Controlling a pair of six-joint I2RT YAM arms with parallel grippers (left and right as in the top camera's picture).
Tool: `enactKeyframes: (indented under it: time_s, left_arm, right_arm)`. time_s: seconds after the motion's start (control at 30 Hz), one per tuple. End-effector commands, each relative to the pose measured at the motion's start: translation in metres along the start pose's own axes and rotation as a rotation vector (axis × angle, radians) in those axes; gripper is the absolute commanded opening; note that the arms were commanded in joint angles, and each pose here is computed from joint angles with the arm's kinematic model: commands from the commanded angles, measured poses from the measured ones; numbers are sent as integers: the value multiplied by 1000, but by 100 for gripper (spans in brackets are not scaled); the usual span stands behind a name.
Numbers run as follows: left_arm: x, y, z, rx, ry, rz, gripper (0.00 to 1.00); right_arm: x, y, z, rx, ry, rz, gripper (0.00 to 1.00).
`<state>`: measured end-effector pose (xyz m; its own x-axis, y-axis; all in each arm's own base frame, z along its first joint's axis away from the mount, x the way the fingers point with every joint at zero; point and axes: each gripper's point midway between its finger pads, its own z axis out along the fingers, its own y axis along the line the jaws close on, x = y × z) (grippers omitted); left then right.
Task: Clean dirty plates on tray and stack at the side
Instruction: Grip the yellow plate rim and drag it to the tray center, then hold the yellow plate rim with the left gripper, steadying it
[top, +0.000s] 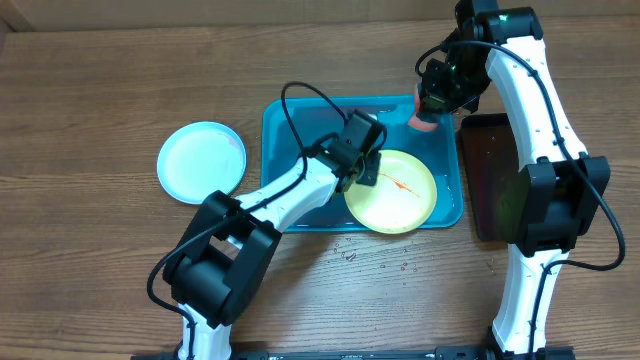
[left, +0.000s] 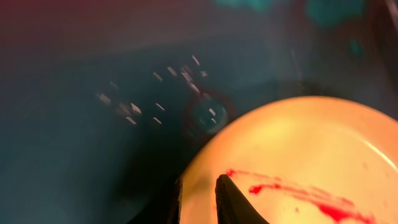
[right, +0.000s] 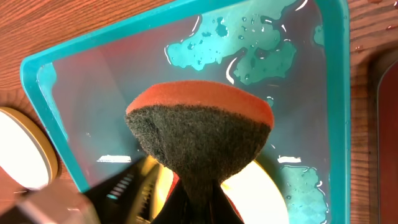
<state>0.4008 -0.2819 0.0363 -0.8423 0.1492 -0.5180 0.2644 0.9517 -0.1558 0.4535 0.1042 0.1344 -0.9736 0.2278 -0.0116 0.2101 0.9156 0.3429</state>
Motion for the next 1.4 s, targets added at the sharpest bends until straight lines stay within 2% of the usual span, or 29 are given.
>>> enactKeyframes:
  time_s: [0.0, 0.17, 0.3, 0.43, 0.6, 0.87, 1.0, 1.2, 1.27, 1.37]
  left_arm:
    - [-47, 31, -10, -174, -120, 81, 21]
    - [-63, 26, -31, -107, -49, 59, 24]
    - [-57, 24, -68, -40, 127, -64, 16]
    - [-25, 14, -90, 52, 326, -192, 13]
    - [14, 20, -82, -3, 442, -279, 13]
    - [57, 31, -39, -36, 456, -426, 22]
    - [61, 22, -26, 30, 438, -443, 25]
    - [65, 17, -20, 45, 426, -447, 28]
    - [68, 14, -17, 51, 423, -459, 28]
    - [68, 12, -16, 64, 419, -460, 18]
  right_arm:
    - [-6, 9, -18, -13, -58, -30, 4]
    - [-6, 9, -18, -12, -58, -31, 4]
    - [-7, 9, -18, -15, -65, -52, 4]
    - [-7, 9, -18, -14, -65, -52, 4]
    - [-7, 9, -18, -15, -65, -52, 4]
    - [-7, 9, -18, -14, -64, -59, 4]
    - [-7, 9, -18, -14, -64, -59, 4]
    - [-6, 9, -18, -14, -62, -58, 4]
    - [-6, 9, -18, -13, -61, -58, 4]
    - [-6, 9, -18, -13, -61, -57, 4]
